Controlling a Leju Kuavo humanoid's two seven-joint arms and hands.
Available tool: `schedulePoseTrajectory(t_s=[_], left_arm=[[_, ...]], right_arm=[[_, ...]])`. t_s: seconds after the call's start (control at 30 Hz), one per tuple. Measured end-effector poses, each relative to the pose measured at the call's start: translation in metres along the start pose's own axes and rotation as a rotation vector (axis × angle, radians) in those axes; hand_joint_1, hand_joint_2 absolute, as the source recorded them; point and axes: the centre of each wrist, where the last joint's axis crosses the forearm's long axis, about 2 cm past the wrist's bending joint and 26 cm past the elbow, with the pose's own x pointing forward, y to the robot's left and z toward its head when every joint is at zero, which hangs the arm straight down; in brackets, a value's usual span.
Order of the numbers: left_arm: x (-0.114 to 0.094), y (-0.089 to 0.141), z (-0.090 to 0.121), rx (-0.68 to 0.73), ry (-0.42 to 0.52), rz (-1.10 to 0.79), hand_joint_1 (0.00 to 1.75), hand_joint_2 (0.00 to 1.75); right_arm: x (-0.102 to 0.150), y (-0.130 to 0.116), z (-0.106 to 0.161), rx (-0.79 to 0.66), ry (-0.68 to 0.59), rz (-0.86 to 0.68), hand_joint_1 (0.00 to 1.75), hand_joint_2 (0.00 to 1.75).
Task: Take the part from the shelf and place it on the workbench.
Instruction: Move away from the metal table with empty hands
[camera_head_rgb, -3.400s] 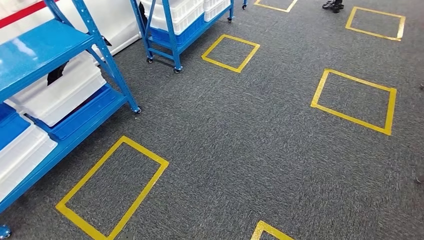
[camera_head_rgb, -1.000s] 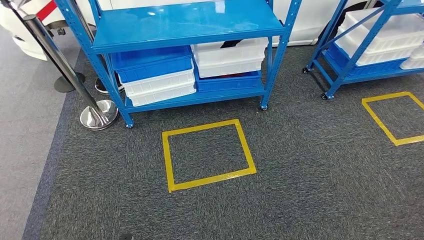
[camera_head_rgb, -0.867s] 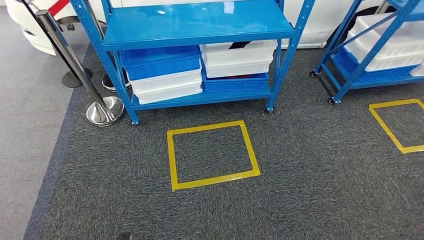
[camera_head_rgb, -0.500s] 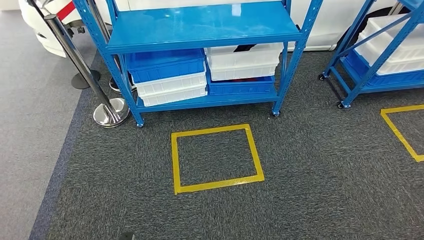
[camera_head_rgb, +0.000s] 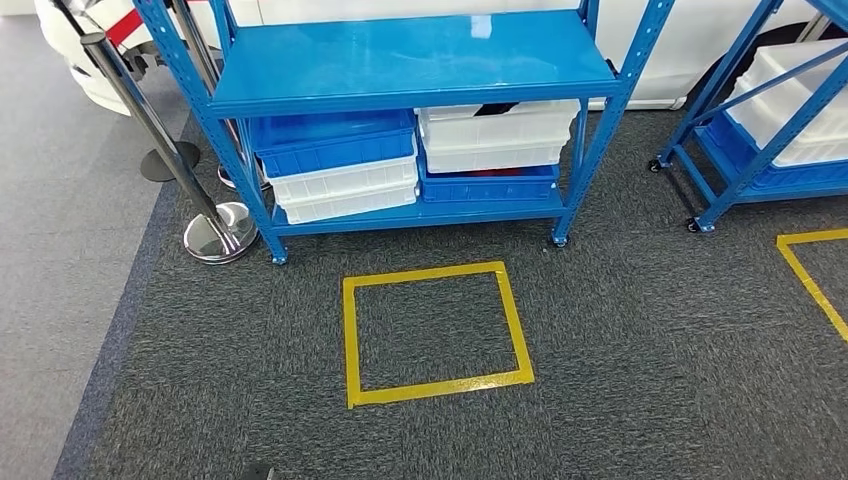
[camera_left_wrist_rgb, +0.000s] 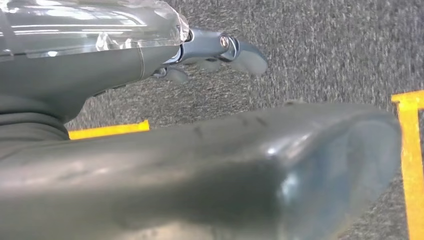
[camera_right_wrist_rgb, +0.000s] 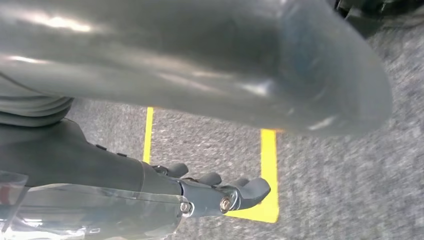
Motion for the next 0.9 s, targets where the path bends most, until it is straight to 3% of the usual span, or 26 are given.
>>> schedulePoseTrajectory(t_s=[0.67, 0.9], left_arm=[[0.0028, 0.0020, -0.0016, -0.004, -0.009, 0.003, 0.00, 0.00], [-0.0049, 0.0048, 0.0013, 0.000, 0.006, 0.000, 0.00, 0.00]], right_arm=[[-0.0051, -0.0010, 0.0005, 0.004, 0.035, 0.055, 0.00, 0.00], [-0.0068, -0.0002, 0.0009, 0.007, 0.040, 0.061, 0.00, 0.00]])
